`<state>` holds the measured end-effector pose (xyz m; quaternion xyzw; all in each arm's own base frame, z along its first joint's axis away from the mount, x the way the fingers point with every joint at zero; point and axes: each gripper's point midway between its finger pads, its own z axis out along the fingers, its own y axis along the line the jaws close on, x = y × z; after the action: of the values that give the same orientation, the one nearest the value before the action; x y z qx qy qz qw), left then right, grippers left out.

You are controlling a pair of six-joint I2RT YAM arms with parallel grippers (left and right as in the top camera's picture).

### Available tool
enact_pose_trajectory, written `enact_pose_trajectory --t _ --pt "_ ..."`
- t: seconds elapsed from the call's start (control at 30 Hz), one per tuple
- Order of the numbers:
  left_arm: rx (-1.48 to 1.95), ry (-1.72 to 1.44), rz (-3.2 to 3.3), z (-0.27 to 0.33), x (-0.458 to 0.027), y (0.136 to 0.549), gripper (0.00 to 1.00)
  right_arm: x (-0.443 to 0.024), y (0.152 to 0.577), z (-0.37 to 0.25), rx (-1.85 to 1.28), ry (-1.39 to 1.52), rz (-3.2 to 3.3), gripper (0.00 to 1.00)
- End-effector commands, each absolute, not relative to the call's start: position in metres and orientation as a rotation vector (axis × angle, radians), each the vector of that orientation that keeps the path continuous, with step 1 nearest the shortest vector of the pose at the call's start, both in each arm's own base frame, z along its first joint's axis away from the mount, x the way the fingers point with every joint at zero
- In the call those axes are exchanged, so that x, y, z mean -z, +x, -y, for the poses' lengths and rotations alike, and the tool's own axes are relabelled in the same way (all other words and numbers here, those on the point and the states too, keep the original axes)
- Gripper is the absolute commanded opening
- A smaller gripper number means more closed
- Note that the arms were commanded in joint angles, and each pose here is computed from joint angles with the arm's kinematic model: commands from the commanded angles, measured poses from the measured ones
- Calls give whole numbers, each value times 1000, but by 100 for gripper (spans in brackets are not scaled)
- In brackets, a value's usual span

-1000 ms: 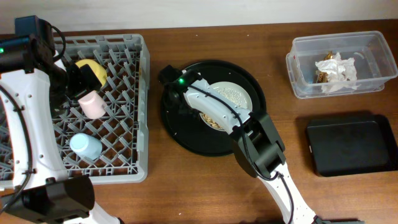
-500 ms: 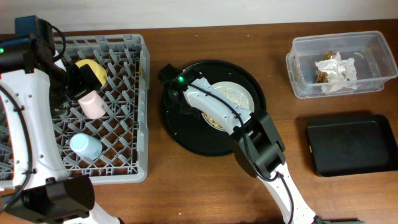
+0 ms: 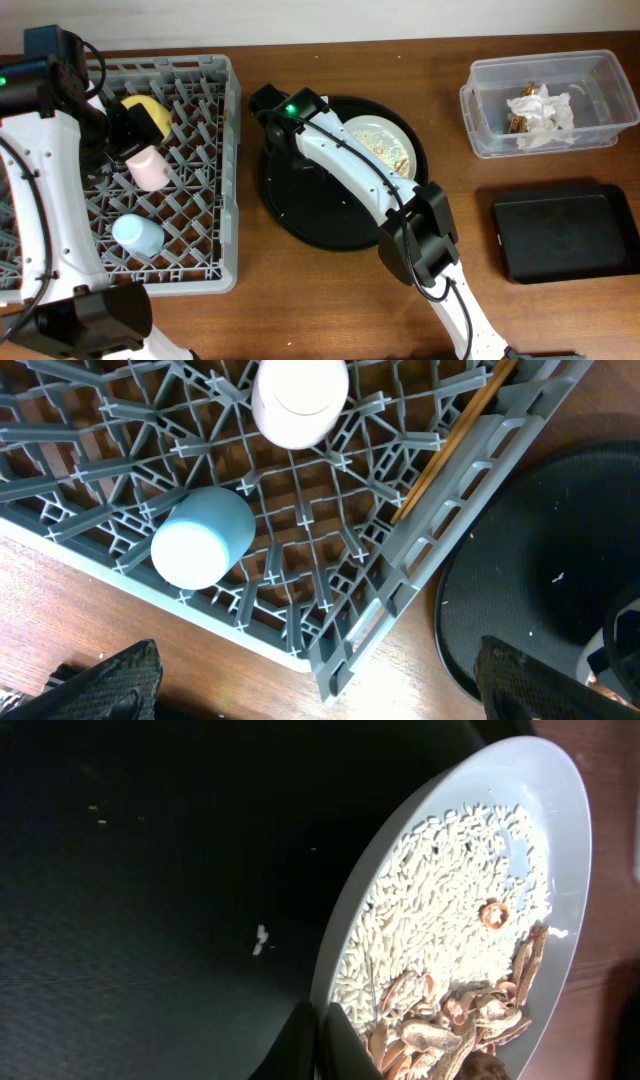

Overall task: Sort waste into correct bins and load items into the dishwasher rack
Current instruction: 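Grasp the rim of the white plate with the right gripper, then lift the plate and carry it right over the black tray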

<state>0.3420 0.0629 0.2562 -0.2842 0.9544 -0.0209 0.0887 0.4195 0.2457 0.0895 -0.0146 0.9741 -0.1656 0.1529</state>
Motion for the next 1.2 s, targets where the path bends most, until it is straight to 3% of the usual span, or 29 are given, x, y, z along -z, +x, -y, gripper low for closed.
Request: enact_pose_trajectory --t 0.0,0.33,0.5,0.73,0.83,1.17 --pt "50 -866 -2805 -66 -265 337 99 -103 423 -232 615 -54 -2714 4" --pt "50 -866 -2805 -66 -265 337 99 -120 400 -188 906 35 -2682 4" --pt "50 -866 -2805 -66 -265 337 99 -128 400 -188 883 48 -2677 4" --pt "50 -866 -2805 -66 -265 337 99 -182 406 -151 729 198 -2678 4" --pt "50 -866 -2805 -66 -265 337 99 -206 412 -107 662 280 -2710 4" --pt "50 -866 -2805 -66 -265 337 99 -202 418 43 594 710 -2813 4"
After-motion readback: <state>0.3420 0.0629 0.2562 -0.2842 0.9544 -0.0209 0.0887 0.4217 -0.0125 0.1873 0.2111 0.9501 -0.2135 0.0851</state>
